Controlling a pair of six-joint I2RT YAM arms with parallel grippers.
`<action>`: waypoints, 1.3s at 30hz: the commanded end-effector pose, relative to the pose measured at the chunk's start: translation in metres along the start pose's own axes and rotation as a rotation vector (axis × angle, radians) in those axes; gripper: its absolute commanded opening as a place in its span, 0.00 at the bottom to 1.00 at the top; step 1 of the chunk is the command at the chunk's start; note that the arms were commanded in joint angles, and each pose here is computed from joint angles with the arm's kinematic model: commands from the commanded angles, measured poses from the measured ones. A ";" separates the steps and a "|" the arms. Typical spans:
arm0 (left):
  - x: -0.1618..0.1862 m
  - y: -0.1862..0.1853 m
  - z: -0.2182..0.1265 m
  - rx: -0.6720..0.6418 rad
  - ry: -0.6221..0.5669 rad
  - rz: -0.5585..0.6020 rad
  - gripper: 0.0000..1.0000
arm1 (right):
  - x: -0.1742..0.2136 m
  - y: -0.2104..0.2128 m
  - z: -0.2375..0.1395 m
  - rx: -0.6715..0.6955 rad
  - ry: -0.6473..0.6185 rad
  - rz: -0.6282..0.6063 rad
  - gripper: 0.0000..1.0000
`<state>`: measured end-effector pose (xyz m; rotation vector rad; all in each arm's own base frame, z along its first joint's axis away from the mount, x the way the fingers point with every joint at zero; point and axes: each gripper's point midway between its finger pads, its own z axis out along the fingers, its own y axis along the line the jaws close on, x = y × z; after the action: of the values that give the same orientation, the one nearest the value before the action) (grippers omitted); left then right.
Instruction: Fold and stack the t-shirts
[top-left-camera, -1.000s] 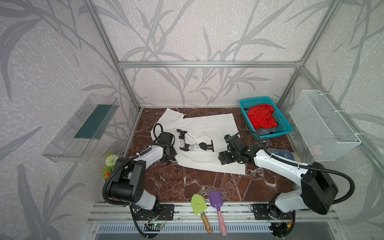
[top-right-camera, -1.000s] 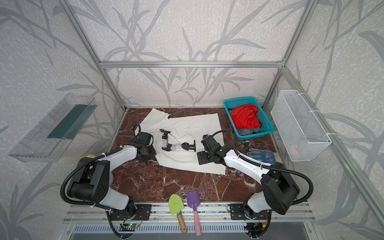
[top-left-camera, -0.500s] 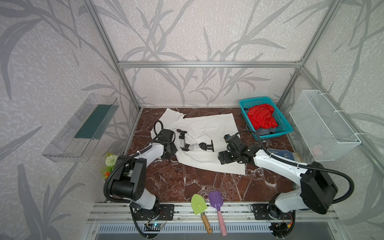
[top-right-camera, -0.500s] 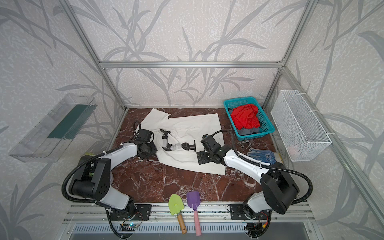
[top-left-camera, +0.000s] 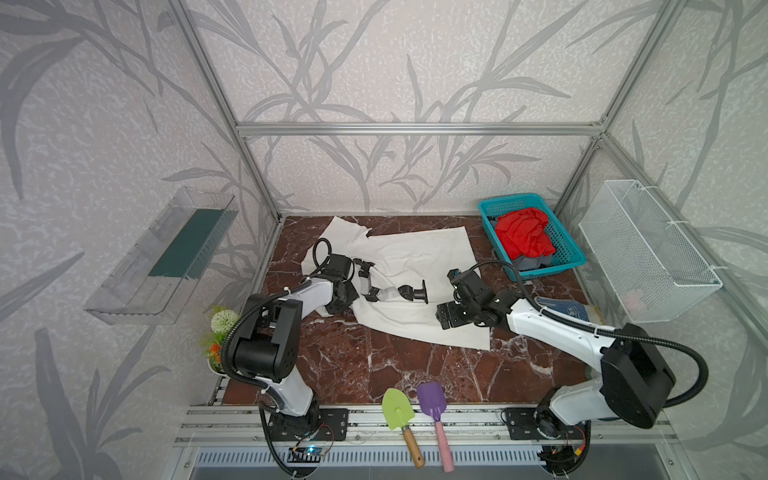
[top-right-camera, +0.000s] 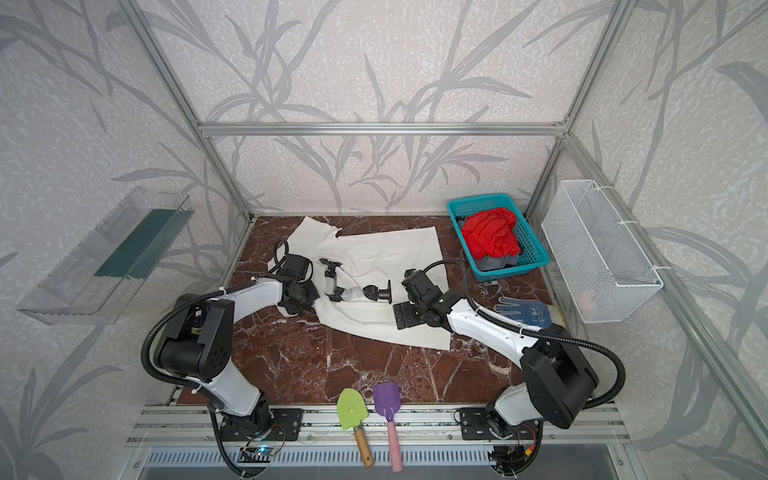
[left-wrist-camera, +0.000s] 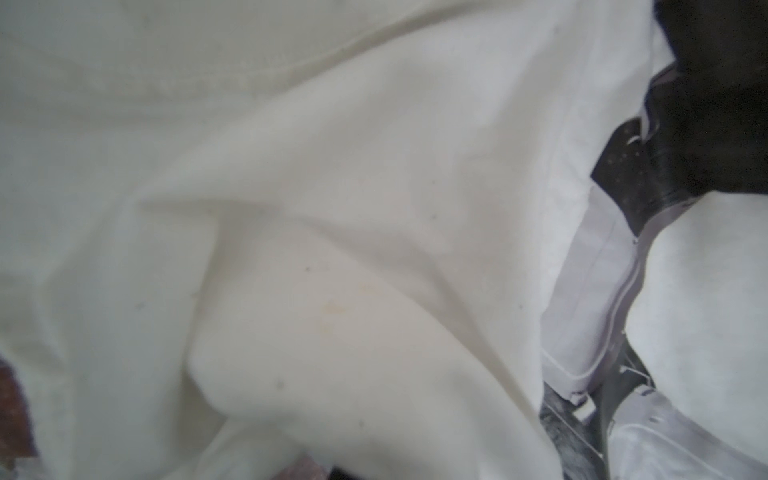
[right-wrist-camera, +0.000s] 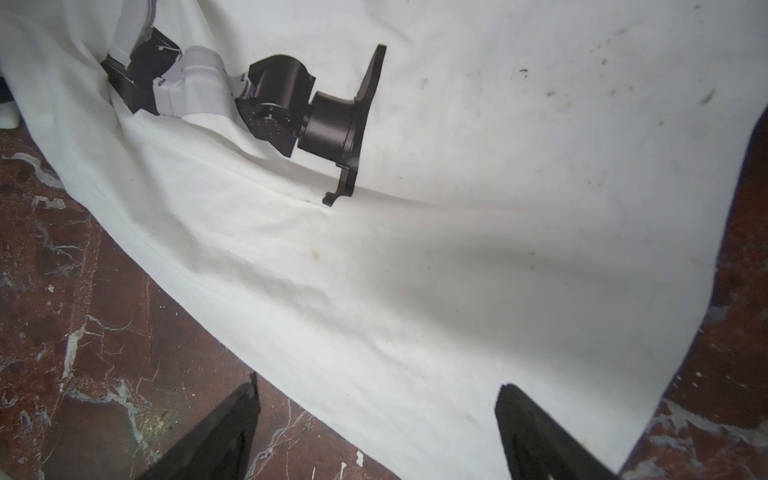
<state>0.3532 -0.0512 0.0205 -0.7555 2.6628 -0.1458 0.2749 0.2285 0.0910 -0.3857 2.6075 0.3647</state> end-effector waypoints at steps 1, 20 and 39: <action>0.012 0.010 -0.007 -0.037 0.026 0.015 0.00 | -0.004 0.003 -0.003 0.002 -0.005 -0.021 0.90; 0.064 0.078 -0.106 -0.113 0.028 0.058 0.00 | 0.040 -0.073 0.045 0.165 0.234 0.259 0.90; 0.068 0.024 -0.083 0.118 0.079 0.032 0.00 | 0.024 -0.110 0.019 0.250 0.144 0.285 0.90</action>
<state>0.2371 -0.0485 0.0702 -0.7060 2.7417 -0.2207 0.3010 0.1283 0.0254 0.0868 2.8515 0.1256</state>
